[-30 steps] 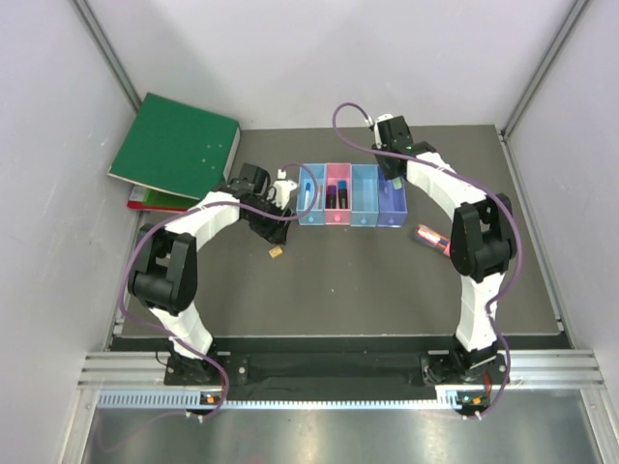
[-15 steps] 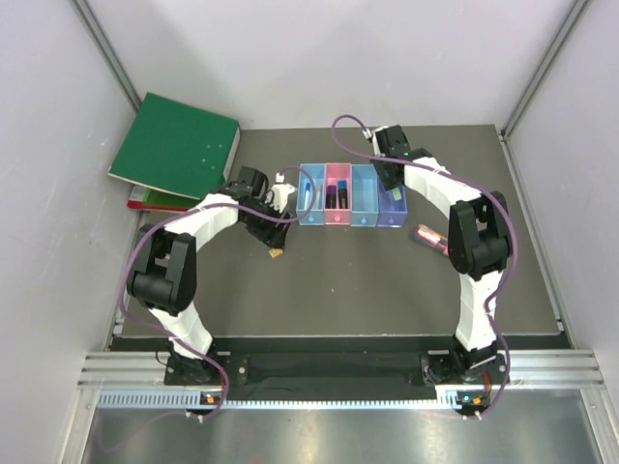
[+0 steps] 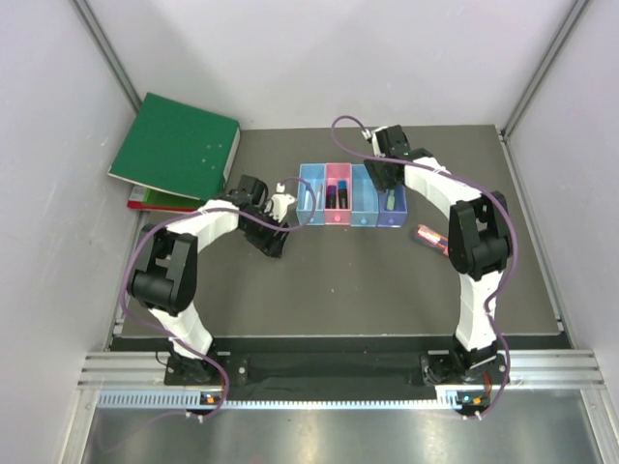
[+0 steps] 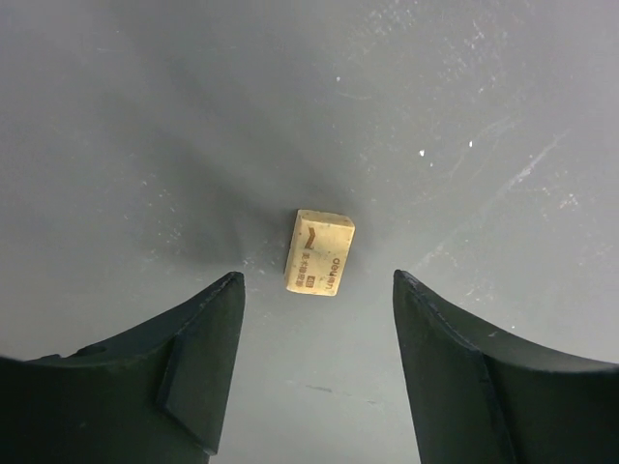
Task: Sort the stationery into containers
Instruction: Place the stationery in the storage box, then pick up the stationery from the center of the board.
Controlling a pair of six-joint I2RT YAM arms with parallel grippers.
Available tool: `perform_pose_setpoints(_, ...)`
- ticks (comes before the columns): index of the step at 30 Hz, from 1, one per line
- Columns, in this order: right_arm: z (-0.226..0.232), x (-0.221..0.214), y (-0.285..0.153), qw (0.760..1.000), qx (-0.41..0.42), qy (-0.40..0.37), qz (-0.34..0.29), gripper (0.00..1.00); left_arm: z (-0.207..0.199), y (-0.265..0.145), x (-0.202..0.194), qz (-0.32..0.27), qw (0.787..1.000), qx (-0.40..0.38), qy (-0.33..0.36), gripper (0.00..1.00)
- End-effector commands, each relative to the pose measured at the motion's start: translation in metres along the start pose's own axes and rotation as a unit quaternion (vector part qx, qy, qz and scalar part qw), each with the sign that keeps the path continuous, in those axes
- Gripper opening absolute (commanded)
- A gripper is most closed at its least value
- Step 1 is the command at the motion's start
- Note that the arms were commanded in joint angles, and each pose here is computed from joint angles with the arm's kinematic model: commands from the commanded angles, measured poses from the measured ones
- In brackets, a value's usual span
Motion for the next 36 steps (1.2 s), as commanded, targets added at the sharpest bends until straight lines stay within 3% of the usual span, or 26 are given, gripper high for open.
perform_pose_setpoints(1,-0.020,0.032,-0.035,0.998,-0.023,0.007,-0.057,0.65,0.006,0.003,0.011,-0.029,0.999,0.002,0.035,0.66)
perform_pose_setpoints(6,-0.031,0.040,-0.054,0.997,-0.034,0.007,-0.075,0.65,0.009,0.016,0.014,-0.028,0.998,-0.006,0.047,0.56)
perform_pose_setpoints(14,-0.047,0.048,-0.080,0.994,-0.057,-0.002,-0.097,0.65,0.017,0.034,0.004,-0.006,0.998,-0.008,0.062,0.49)
perform_pose_setpoints(19,-0.059,0.049,-0.088,0.992,-0.070,0.003,-0.101,0.65,0.015,0.034,-0.004,0.002,0.998,-0.014,0.062,0.32)
perform_pose_setpoints(23,-0.068,0.046,-0.093,0.992,-0.079,0.005,-0.101,0.64,0.012,0.030,-0.009,0.008,0.998,-0.020,0.060,0.03)
perform_pose_setpoints(24,-0.070,0.046,-0.093,0.991,-0.082,0.006,-0.101,0.64,0.011,0.029,-0.009,0.008,0.998,-0.021,0.060,0.00)
perform_pose_setpoints(36,-0.079,0.045,-0.097,0.991,-0.086,0.014,-0.103,0.64,0.003,0.010,-0.001,0.003,0.999,-0.023,0.049,0.00)
Point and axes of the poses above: each gripper's point midway between its finger pads, its own y axis out along the fingers, its own z axis along the line the jaws close on, x = y × z, the point moved 5 cm from there along -y, back along the fingers, and after that the axes turned 14 degrees about -y, right-handed, at the moved point
